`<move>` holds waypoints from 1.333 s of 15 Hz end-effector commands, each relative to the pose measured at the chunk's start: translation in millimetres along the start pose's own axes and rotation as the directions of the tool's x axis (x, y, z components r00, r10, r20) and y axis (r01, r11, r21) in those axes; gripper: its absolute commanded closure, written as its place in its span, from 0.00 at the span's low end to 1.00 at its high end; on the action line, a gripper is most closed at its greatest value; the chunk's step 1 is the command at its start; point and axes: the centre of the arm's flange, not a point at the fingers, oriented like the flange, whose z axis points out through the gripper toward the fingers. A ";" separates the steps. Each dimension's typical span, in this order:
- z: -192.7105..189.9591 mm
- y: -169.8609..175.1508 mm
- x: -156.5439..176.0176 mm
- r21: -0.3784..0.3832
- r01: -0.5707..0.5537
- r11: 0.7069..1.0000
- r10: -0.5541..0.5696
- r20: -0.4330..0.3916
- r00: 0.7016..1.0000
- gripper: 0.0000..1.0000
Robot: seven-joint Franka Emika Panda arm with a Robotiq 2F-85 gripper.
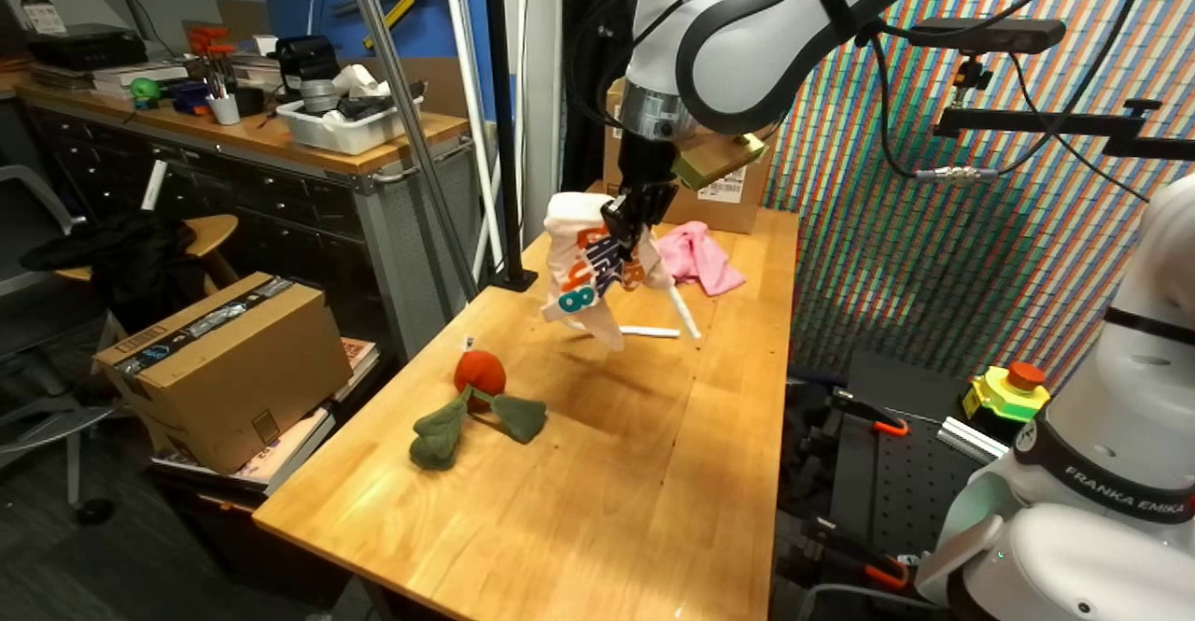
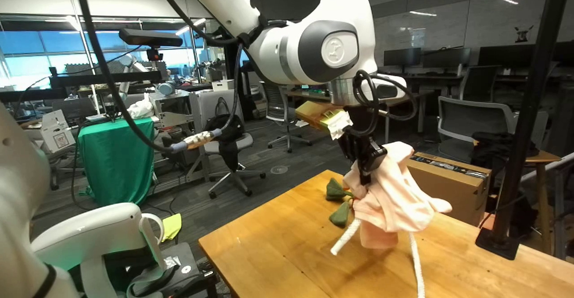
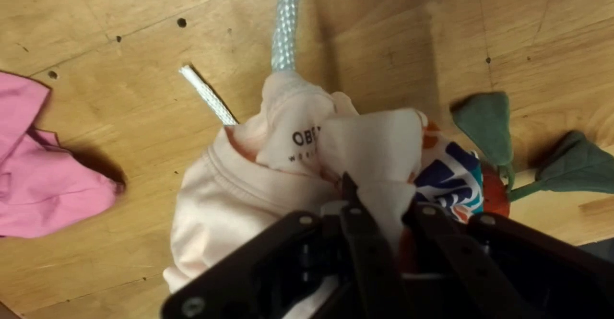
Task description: Separate the things on the heap
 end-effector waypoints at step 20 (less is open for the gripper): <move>86.5 -84.0 -92.6 0.319 0.432 0.843 -0.534 0.410 0.740 0.93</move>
